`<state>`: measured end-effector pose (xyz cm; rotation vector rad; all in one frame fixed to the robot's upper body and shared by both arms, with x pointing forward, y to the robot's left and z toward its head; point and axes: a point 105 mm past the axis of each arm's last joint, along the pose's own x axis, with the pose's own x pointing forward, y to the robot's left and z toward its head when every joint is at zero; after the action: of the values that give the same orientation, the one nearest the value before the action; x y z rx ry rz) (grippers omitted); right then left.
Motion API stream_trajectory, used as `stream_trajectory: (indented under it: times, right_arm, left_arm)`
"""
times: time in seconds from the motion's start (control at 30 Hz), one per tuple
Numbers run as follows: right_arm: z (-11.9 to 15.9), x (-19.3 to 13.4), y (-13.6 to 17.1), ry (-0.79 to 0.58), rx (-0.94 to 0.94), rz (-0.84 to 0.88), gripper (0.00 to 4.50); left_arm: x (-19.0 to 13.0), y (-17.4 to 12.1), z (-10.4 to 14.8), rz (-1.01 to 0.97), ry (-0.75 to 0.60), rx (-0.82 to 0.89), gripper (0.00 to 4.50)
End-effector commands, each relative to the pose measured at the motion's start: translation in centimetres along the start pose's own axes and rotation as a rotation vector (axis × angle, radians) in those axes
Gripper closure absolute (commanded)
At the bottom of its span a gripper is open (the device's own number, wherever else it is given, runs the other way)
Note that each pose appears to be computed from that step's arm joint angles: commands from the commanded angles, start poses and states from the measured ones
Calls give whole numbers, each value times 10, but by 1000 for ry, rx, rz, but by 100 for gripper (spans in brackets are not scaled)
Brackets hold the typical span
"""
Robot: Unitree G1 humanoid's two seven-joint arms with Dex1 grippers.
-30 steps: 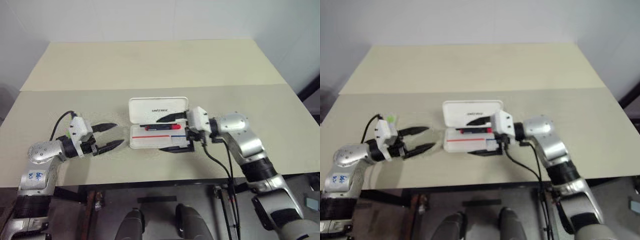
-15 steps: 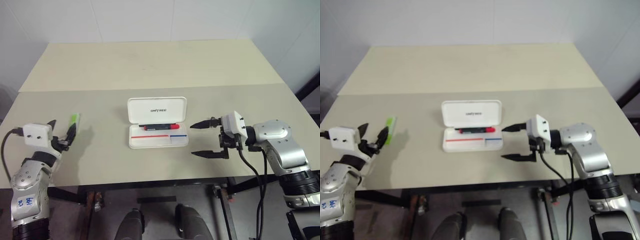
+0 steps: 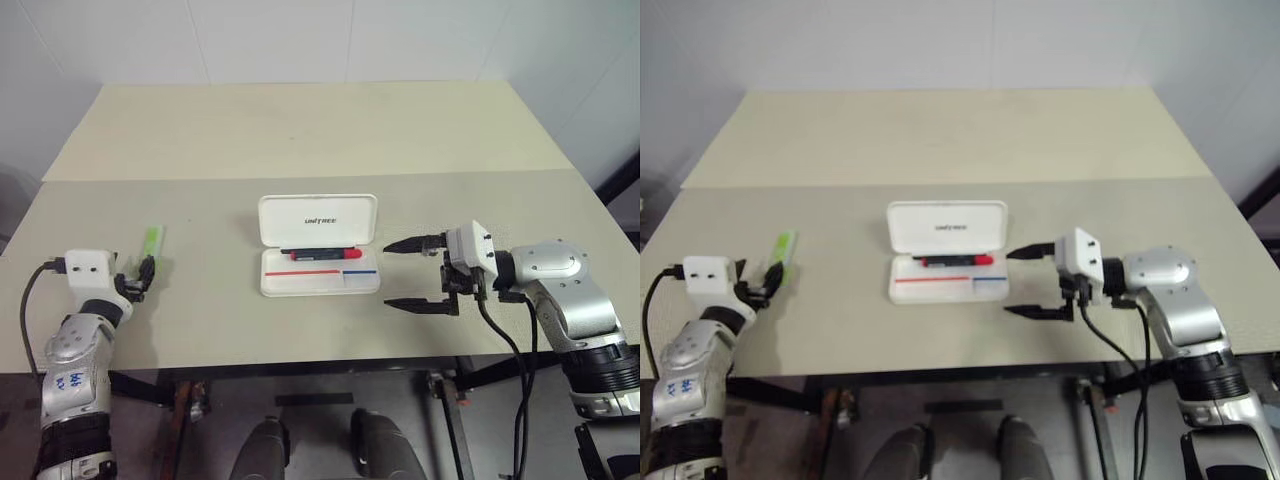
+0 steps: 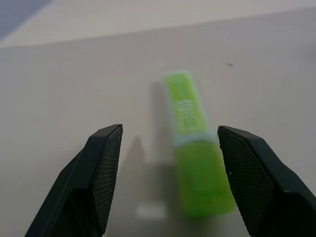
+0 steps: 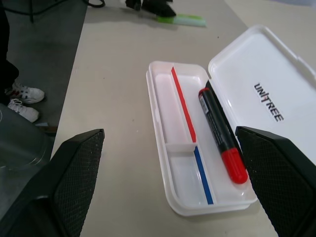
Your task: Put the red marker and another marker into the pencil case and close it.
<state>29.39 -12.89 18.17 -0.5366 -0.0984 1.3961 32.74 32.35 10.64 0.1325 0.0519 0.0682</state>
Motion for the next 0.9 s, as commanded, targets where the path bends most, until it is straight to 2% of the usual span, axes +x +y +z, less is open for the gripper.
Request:
stream_trajectory:
  times: [0.03, 0.37, 0.47, 0.6, 0.63, 0.8, 0.9]
  right_arm:
    - [12, -5, -2, -30, -33, -31, 2]
    - [10, -3, -1, -36, -30, -44, 2]
    - [11, -2, -1, -38, -34, -46, 0]
    - [13, -1, 0, -40, -37, -46, 0]
    - [13, -2, 1, -40, -37, -46, 0]
    - [12, -3, 0, -34, -34, -52, 0]
    - [9, -3, -1, -28, -28, -58, 0]
  left_arm:
    - [2, 3, 10, -5, -31, 31, 125]
    - [10, 5, -7, 36, 40, -24, 125]
    - [11, 0, -9, 20, 54, -35, 186]
    - [12, -5, -10, 1, 62, -32, 320]
    - [12, -5, -10, 0, 62, -30, 341]
    - [13, -7, 8, 2, -7, -18, 339]
    - [15, -21, 38, -66, -147, -30, 339]
